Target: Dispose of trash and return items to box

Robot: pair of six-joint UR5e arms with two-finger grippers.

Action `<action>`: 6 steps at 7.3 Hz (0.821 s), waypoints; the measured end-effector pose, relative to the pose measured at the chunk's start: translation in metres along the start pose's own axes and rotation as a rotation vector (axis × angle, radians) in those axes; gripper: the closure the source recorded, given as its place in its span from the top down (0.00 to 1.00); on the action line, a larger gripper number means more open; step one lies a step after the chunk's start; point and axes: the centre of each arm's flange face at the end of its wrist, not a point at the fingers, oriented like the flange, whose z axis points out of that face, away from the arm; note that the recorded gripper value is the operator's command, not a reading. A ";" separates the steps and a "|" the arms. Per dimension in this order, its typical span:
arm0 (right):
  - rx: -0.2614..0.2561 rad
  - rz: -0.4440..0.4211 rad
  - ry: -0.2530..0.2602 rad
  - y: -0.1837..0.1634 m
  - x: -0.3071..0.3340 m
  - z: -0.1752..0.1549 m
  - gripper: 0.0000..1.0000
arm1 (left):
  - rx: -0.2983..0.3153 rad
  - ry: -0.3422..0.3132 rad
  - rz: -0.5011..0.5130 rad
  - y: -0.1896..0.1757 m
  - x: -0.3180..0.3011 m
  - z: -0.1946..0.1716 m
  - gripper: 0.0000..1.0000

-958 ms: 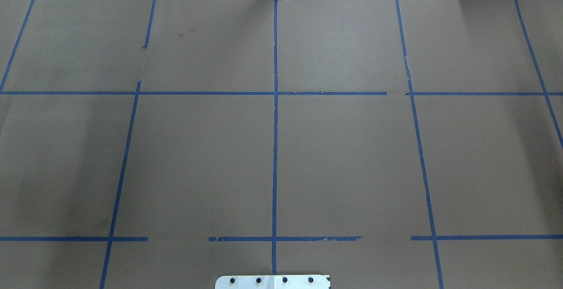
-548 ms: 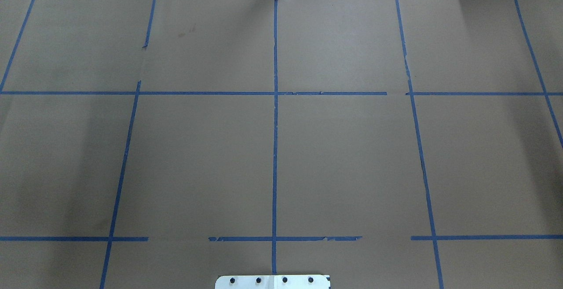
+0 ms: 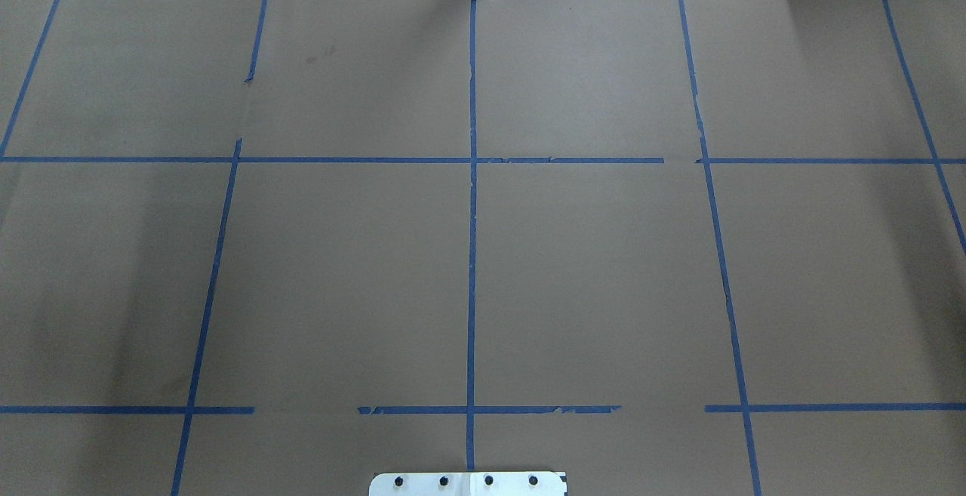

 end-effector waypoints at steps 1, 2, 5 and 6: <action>0.001 -0.001 0.000 -0.001 -0.001 -0.001 1.00 | 0.006 -0.001 0.002 -0.001 0.000 0.000 1.00; 0.002 -0.003 0.000 -0.002 -0.001 -0.001 1.00 | 0.008 -0.001 0.000 -0.001 0.001 -0.001 1.00; 0.003 -0.004 0.000 -0.002 -0.002 -0.001 1.00 | 0.010 -0.001 -0.002 -0.001 0.001 -0.001 1.00; 0.003 -0.004 0.000 -0.002 -0.002 -0.001 1.00 | 0.010 -0.001 -0.001 -0.001 0.001 -0.001 1.00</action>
